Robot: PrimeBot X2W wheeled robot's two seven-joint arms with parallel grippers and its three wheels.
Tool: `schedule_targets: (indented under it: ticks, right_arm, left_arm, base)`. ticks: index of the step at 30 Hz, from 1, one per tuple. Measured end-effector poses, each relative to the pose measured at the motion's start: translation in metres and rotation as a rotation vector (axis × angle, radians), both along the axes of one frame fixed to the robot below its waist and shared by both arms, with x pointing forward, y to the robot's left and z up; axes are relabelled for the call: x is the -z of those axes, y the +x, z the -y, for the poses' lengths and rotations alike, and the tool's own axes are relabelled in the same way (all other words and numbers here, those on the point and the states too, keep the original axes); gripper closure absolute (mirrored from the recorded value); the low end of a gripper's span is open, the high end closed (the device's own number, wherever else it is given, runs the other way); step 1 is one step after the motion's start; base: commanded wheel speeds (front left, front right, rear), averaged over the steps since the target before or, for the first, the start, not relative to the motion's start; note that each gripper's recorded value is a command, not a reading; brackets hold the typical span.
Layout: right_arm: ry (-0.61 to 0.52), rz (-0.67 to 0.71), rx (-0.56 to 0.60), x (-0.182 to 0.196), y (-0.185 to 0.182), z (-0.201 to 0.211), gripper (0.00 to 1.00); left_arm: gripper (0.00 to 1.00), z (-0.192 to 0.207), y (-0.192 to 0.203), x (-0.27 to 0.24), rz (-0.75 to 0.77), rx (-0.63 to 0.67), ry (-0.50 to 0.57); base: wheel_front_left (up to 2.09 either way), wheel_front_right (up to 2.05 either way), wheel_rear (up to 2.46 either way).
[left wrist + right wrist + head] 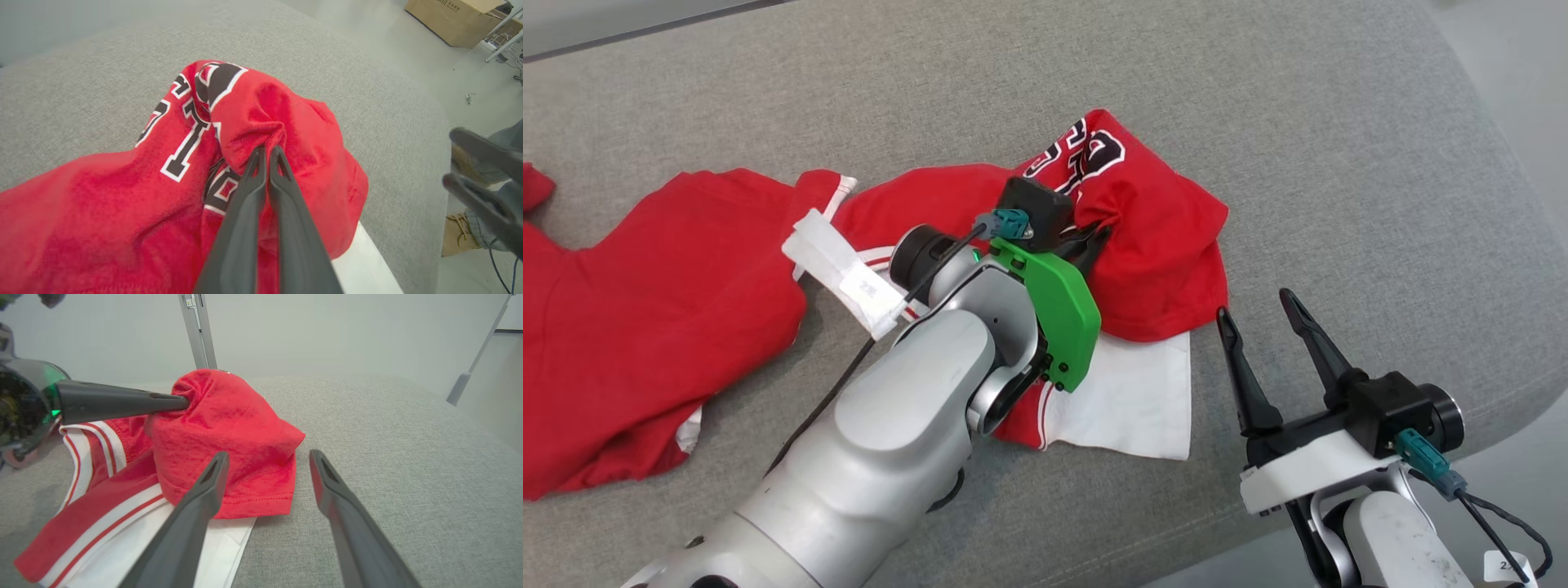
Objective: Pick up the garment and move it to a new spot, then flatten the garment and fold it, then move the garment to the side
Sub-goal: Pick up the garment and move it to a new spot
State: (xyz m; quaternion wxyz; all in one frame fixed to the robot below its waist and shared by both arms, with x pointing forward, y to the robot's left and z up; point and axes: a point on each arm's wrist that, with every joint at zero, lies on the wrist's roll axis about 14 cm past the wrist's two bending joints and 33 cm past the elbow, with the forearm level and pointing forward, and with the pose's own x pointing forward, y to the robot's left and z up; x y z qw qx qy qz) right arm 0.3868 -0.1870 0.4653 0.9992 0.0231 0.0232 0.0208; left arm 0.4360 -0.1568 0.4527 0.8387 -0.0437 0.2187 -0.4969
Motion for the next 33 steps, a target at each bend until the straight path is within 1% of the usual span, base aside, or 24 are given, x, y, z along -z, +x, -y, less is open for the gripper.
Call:
schedule_targets:
  ticks: [1, 3, 4, 9, 13, 15, 19, 22, 24, 25, 29, 33]
  right_arm:
    - [-0.001, 0.0, -0.003, 0.0, 0.001, -0.001, 0.0]
    - [-0.005, 0.001, -0.01, 0.0, 0.002, -0.003, 0.0]
    - [-0.007, 0.003, -0.016, 0.0, 0.003, -0.004, 0.0]
    - [-0.014, 0.016, -0.034, -0.004, 0.001, -0.01, 0.0]
    - [-0.021, 0.019, -0.036, -0.006, -0.008, -0.011, 0.0]
    - [-0.022, 0.021, -0.041, -0.007, -0.012, -0.013, 0.0]
    - [-0.022, 0.028, -0.058, -0.009, -0.016, -0.019, 0.0]
    - [-0.023, 0.031, -0.077, -0.01, -0.017, -0.025, 0.0]
    - [-0.022, 0.035, -0.089, -0.01, -0.015, -0.029, 0.0]
    - [-0.022, 0.035, -0.089, -0.01, -0.015, -0.029, 0.0]
    - [-0.022, 0.029, -0.115, -0.008, -0.012, -0.037, 0.0]
    - [-0.023, 0.022, -0.122, -0.005, -0.006, -0.039, 0.0]
  left_arm:
    - [1.0, -0.002, -0.001, 0.003, -0.008, -0.004, 0.004]
    - [0.52, -0.006, 0.0, 0.002, 0.002, -0.017, -0.004]
    - [0.0, -0.008, 0.001, -0.001, 0.013, -0.029, -0.012]
    - [0.0, -0.028, 0.016, -0.031, 0.104, -0.106, -0.065]
    - [0.0, -0.066, 0.024, -0.041, 0.16, -0.186, -0.034]
    - [0.0, -0.094, 0.029, -0.039, 0.183, -0.237, 0.023]
    - [0.0, -0.158, 0.035, -0.025, 0.176, -0.359, 0.155]
    - [0.0, -0.203, 0.037, -0.016, 0.156, -0.45, 0.242]
    - [0.0, -0.226, 0.034, -0.006, 0.121, -0.49, 0.294]
    - [0.0, -0.226, 0.034, -0.006, 0.121, -0.49, 0.294]
    - [0.0, -0.256, 0.027, 0.018, 0.049, -0.52, 0.387]
    - [0.0, -0.261, 0.021, 0.04, -0.013, -0.499, 0.431]
  base:
    - [0.0, 0.0, 0.0]
    - [0.0, 0.0, 0.0]
    - [0.0, 0.0, 0.0]
    - [0.0, 0.0, 0.0]
    - [0.0, 0.0, 0.0]
    - [0.0, 0.0, 0.0]
    - [0.0, 0.0, 0.0]
    - [0.0, 0.0, 0.0]
    - [0.0, 0.0, 0.0]
    - [0.0, 0.0, 0.0]
    - [0.0, 0.0, 0.0]
    - [0.0, 0.0, 0.0]
